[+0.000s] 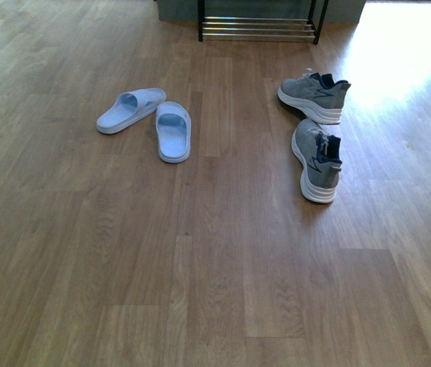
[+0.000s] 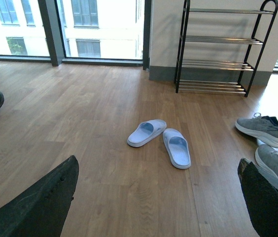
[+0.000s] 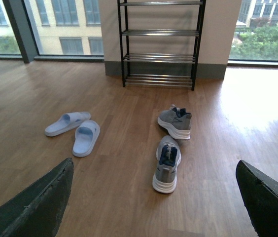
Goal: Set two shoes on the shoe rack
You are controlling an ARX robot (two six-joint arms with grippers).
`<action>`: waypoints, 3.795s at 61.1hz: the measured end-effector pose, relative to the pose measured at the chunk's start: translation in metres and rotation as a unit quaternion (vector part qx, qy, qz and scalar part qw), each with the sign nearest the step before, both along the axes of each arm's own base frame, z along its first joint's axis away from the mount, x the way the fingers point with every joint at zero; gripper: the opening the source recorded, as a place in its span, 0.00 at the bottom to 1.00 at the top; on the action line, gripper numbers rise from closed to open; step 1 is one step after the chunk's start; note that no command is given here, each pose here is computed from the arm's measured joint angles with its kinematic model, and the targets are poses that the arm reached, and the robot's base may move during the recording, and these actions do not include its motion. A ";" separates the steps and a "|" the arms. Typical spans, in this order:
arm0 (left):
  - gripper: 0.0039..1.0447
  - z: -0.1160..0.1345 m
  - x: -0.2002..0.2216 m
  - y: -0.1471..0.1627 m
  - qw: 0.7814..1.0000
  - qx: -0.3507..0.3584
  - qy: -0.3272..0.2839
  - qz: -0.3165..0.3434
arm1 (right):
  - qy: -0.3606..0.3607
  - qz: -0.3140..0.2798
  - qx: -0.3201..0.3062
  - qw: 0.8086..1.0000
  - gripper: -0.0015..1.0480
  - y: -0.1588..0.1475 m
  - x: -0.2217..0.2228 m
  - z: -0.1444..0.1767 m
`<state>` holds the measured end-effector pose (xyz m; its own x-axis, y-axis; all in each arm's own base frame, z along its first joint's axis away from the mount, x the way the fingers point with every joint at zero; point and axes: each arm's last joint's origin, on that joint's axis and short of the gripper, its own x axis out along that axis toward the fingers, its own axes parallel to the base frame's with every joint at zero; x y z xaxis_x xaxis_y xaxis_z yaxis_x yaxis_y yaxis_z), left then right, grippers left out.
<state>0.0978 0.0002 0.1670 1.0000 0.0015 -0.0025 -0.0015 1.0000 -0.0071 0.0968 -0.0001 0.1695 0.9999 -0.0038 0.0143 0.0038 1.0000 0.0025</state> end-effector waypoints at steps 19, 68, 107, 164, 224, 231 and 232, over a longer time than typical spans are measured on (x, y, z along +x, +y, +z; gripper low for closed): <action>0.91 0.000 0.000 0.000 1.000 0.000 0.000 0.000 | 0.000 0.002 0.000 1.000 0.91 0.000 0.000 0.000; 0.91 0.000 0.000 0.000 1.000 0.000 0.000 0.001 | 0.000 0.003 0.000 1.000 0.91 0.000 0.000 0.000; 0.91 0.000 0.000 0.000 1.000 0.000 0.000 0.000 | 0.000 0.001 0.000 1.000 0.91 0.000 0.000 0.000; 0.91 0.000 0.000 0.000 1.000 0.000 0.000 0.000 | 0.339 -0.086 -0.015 0.937 0.91 -0.070 0.063 -0.092; 0.91 0.000 0.000 0.000 1.000 0.000 0.000 0.000 | 0.608 -0.020 -0.035 0.793 0.91 -0.114 0.067 -0.286; 0.91 0.000 0.000 0.000 1.000 0.000 0.000 0.000 | 0.606 -0.021 -0.030 0.794 0.91 -0.117 0.072 -0.292; 0.91 0.000 0.000 0.000 1.000 0.000 0.000 0.000 | 0.606 -0.019 -0.030 0.795 0.91 -0.117 0.073 -0.293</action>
